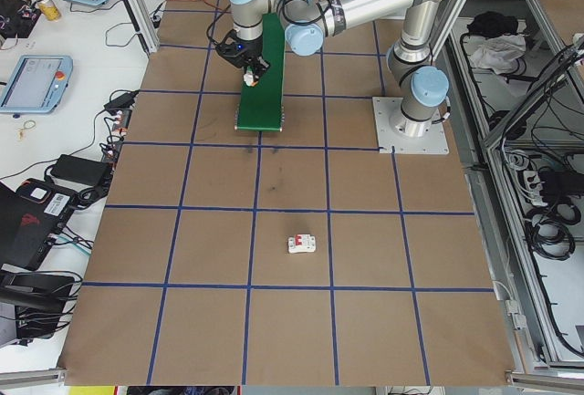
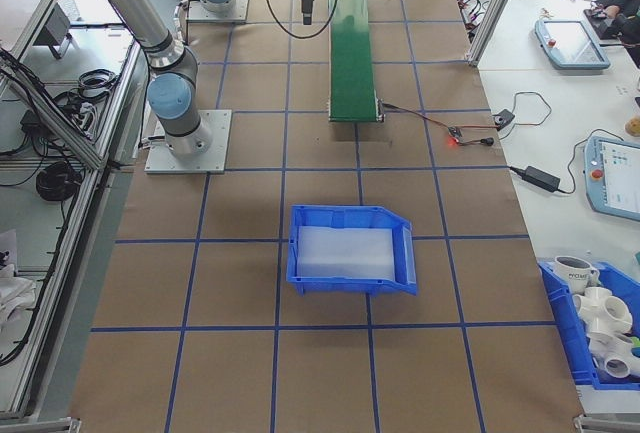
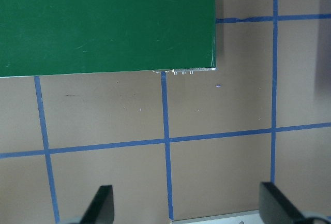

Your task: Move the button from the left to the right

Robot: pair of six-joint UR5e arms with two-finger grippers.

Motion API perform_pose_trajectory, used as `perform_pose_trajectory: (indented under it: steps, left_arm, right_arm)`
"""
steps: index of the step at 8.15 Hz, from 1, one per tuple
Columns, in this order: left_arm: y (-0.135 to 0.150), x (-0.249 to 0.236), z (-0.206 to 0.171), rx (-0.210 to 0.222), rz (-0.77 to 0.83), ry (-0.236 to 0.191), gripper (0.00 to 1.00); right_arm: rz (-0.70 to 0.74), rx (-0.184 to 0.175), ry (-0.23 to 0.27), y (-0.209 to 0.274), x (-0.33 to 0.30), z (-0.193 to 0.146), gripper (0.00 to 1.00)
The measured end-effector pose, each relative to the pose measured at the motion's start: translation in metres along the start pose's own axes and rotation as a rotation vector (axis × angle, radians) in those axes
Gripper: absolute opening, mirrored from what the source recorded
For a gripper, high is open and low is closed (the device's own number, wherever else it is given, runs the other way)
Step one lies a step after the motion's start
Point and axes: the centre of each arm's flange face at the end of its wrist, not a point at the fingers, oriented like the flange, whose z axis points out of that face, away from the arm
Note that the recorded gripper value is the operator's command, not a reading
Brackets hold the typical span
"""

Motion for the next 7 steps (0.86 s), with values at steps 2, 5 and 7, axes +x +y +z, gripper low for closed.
perform_pose_trajectory:
  steps: [2,5,7]
  left_arm:
    - [0.035,0.008,0.051,0.064,-0.198,0.039,0.0]
    - [0.048,-0.001,0.09,0.13,-0.484,0.129,0.0]
    - [0.049,-0.002,0.101,0.122,-0.534,0.123,0.0]
  right_arm:
    - [0.007,0.0,-0.002,-0.003,-0.001,0.003,1.0]
    - [0.079,-0.092,0.019,-0.032,-0.011,0.045,1.0]
    - [0.093,-0.091,0.02,-0.06,-0.019,0.07,1.0]
